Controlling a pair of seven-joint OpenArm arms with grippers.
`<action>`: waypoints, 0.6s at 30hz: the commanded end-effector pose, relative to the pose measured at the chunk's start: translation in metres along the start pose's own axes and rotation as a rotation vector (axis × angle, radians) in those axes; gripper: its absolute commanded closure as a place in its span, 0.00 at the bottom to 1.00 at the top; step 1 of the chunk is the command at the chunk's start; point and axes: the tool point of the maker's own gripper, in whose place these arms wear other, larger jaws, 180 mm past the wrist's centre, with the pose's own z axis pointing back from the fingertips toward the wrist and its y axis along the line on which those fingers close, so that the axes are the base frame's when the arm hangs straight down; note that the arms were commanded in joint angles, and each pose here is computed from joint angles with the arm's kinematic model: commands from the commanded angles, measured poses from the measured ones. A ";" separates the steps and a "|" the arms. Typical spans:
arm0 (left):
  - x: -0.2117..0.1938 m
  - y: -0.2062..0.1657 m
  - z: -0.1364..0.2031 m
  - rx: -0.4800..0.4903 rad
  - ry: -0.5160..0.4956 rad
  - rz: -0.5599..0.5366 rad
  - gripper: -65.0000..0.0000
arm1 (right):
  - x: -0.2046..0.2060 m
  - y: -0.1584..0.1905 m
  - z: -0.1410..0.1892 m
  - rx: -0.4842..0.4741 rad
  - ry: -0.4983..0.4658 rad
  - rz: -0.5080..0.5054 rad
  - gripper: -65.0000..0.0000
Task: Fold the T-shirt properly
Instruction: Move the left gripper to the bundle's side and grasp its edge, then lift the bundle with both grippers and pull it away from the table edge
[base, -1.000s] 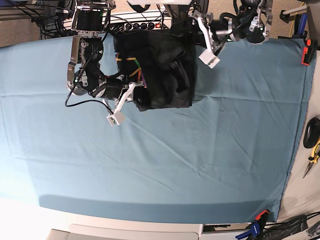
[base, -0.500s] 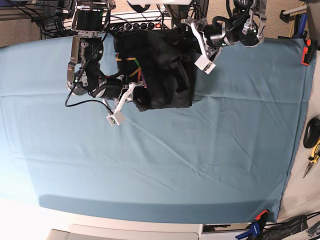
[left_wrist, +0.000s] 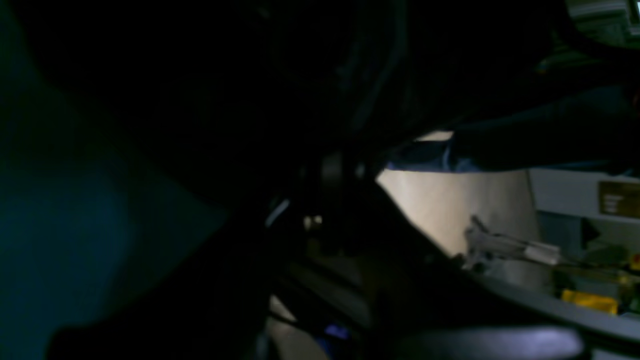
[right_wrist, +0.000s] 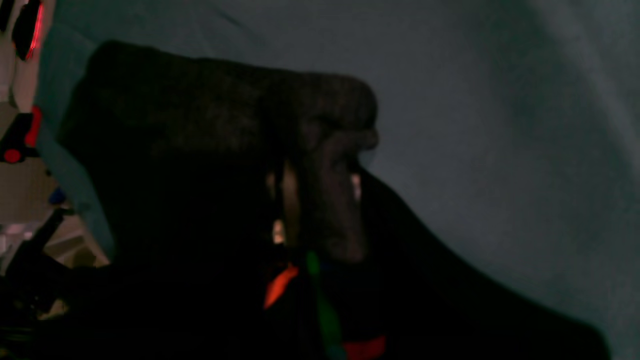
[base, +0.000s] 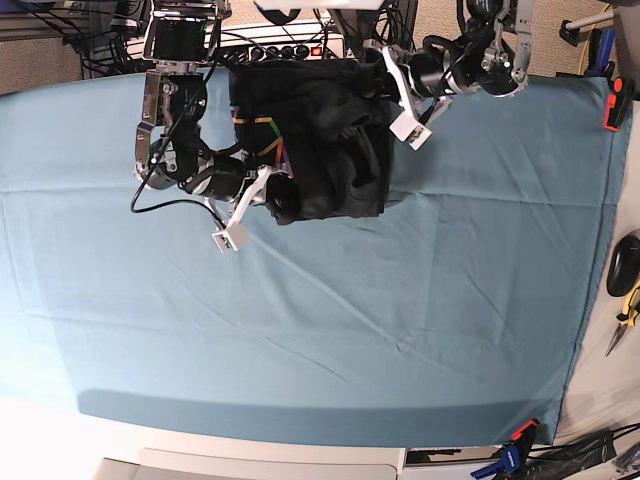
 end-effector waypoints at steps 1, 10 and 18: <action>0.016 0.004 0.004 0.021 -0.052 -0.019 1.00 | 0.010 -0.007 0.005 -0.031 -0.023 0.023 1.00; 0.053 0.038 0.000 0.120 -0.099 -0.063 1.00 | 0.000 -0.049 0.040 -0.110 -0.104 -0.177 1.00; 0.087 0.072 -0.015 0.142 -0.097 -0.051 1.00 | -0.062 -0.040 0.044 -0.066 -0.051 -0.311 1.00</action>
